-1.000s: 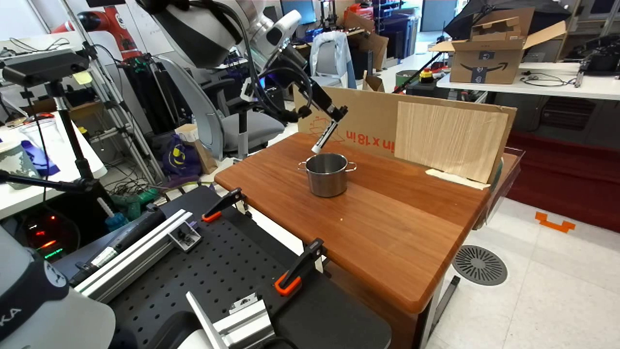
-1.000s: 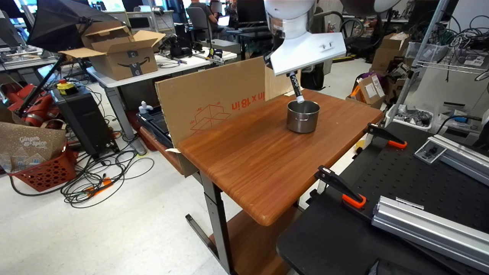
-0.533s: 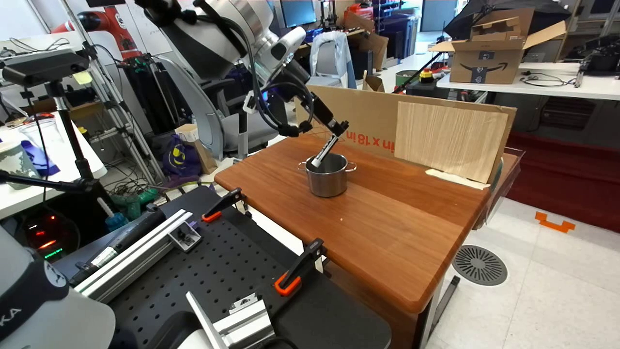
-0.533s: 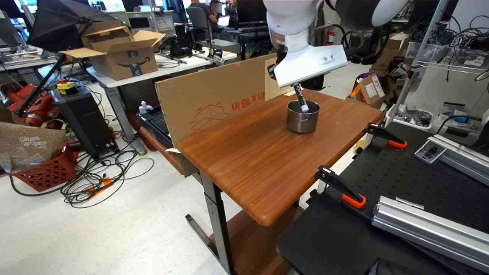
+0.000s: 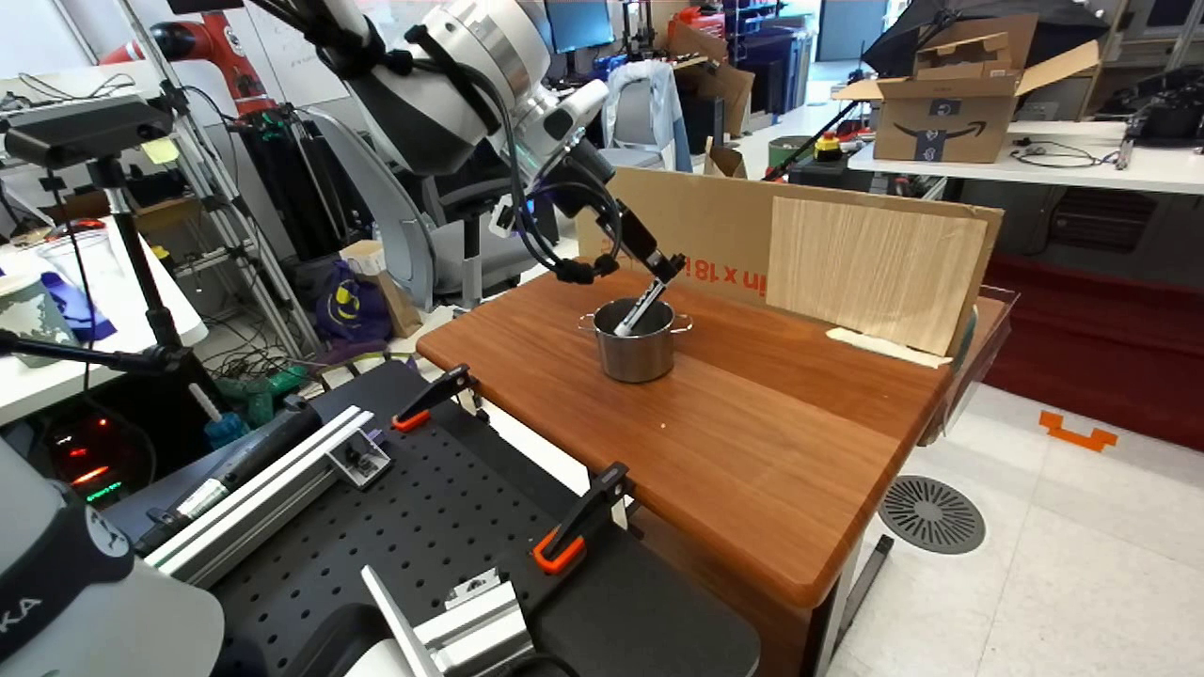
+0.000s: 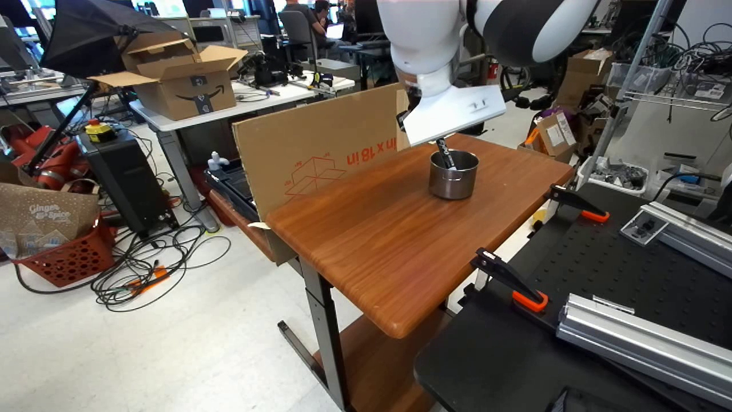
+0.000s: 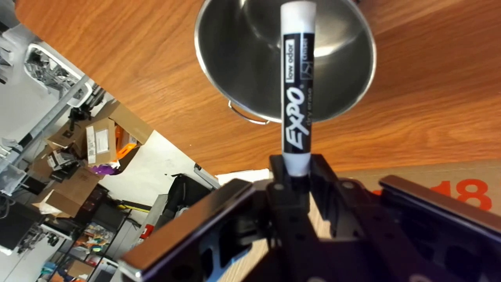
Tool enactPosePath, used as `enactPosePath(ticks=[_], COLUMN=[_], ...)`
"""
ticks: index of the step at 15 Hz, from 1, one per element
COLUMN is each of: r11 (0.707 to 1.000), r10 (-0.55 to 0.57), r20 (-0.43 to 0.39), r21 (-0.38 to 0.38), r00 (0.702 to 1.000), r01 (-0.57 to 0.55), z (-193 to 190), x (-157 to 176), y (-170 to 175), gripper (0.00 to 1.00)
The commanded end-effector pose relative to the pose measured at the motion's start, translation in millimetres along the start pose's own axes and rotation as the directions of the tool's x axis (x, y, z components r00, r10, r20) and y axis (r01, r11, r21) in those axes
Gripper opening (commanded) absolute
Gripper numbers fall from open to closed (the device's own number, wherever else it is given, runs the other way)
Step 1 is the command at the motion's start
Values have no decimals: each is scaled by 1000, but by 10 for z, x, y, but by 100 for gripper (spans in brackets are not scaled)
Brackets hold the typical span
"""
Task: Get the marker from the table and put it in the pot
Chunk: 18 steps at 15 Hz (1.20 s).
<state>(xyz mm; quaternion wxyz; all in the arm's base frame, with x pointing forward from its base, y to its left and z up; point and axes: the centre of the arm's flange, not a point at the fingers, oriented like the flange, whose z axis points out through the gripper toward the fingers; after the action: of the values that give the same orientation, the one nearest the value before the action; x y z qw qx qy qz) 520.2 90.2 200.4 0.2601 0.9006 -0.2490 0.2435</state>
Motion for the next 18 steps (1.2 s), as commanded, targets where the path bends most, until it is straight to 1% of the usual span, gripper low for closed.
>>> enactPosePath(ticks=[1,2,3,4,5,8,10,11,12,13,15,18], r11=[999,999,999,999,999,998,998,997,997,997,998,999], r10=[-20,-23,-23,-26,-28,-38,-45,-50,-50,-52,-46,-35], r20=[7,11,15,24,25,30,35,41,45,52,51,43], r21=[-46,-47,-41,-41,-43,-44,-46,-50,-52,-51,-48,-22], r00=[1000,1000,1000,999,999,999,998,998,998,997,998,998], r01=[20,23,24,27,29,40,47,52,53,55,49,36], z=[113,134,141,144,149,149,139,119,103,64,-37,-305], x=[1,-7,-12,-11,-8,4,18,21,27,45,103,231], y=[-113,-127,-135,-141,-148,-154,-151,-147,-143,-131,-104,-53], gripper=[5,24,46,49,50,69,84,92,98,100,100,100])
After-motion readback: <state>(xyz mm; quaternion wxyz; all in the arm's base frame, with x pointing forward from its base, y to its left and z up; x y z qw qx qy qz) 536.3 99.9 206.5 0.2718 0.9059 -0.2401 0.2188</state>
